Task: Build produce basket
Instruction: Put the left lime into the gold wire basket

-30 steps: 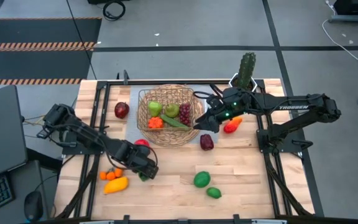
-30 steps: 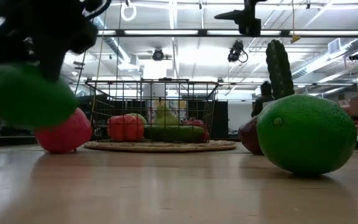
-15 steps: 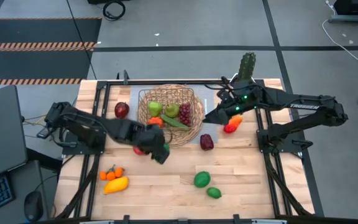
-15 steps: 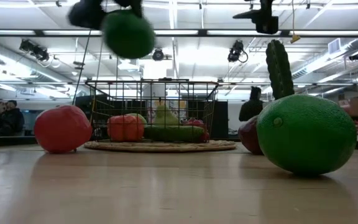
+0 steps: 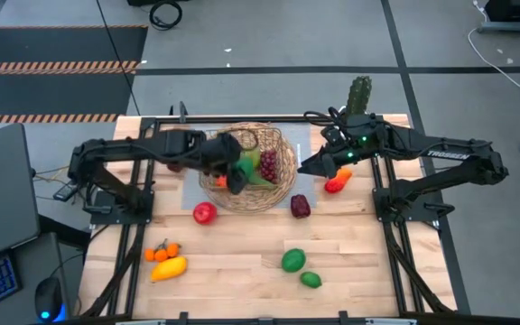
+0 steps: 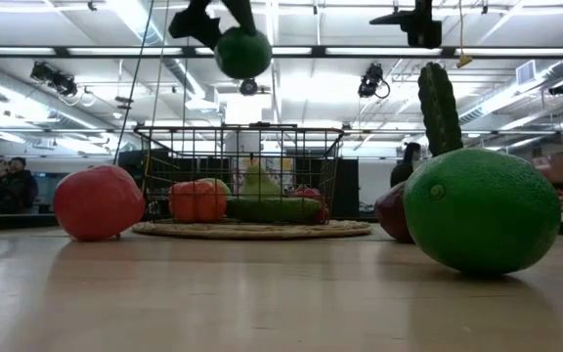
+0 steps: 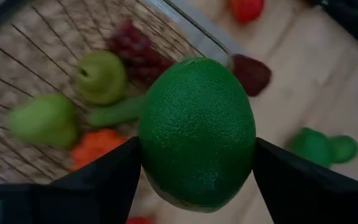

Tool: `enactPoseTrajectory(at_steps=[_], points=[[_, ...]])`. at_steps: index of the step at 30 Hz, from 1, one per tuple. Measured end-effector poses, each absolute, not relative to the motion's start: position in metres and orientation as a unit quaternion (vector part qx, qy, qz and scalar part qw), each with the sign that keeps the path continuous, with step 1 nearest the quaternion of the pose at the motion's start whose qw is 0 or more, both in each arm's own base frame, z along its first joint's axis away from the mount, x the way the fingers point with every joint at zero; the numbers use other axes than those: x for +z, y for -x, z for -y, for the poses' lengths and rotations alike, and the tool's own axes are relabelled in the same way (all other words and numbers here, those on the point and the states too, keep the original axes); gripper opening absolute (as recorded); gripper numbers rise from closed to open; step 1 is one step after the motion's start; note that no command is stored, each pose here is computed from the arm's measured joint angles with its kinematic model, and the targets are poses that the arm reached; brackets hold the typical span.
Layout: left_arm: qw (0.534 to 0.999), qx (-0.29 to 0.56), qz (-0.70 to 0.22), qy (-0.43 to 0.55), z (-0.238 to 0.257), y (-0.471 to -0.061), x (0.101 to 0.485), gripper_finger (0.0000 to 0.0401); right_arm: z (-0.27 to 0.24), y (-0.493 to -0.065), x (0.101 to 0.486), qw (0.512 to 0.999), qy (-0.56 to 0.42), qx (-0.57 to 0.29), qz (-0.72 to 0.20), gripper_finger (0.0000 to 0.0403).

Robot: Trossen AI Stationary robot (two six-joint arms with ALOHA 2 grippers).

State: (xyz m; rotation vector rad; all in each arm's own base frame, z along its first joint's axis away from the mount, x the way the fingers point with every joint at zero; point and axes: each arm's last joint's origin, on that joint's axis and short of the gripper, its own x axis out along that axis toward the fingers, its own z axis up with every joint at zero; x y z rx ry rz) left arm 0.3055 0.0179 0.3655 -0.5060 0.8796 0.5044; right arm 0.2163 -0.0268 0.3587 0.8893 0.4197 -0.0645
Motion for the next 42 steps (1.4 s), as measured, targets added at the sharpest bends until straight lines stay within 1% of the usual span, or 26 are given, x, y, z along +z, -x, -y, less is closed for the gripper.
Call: enactPoseTrajectory(at_steps=[8,14,19,24,30,42], points=[[0.821,0.281,-0.436,0.239,-0.051,-0.297,0.361,0.0289,0.027,-0.216,0.359,0.881,-0.426,-0.031,-0.202,0.0310],[0.790,0.305,-0.475,0.238,-0.064,-0.285,0.357,0.0310,0.027,-0.216,0.359,0.885,-0.419,-0.029,-0.202,0.0310],[0.781,0.310,-0.482,0.247,-0.073,-0.282,0.356,0.0313,0.027,-0.216,0.359,0.888,-0.412,-0.027,-0.202,0.0310],[0.778,0.289,-0.493,0.262,-0.079,-0.282,0.353,0.0315,0.027,-0.216,0.359,0.891,-0.406,-0.026,-0.202,0.0310],[0.778,0.265,-0.517,0.240,-0.079,-0.285,0.348,0.0315,0.027,-0.217,0.359,0.892,-0.403,-0.025,-0.202,0.0310],[0.786,0.245,-0.529,0.207,-0.080,-0.289,0.345,0.0315,0.027,-0.217,0.359,0.893,-0.401,-0.024,-0.200,0.0310]])
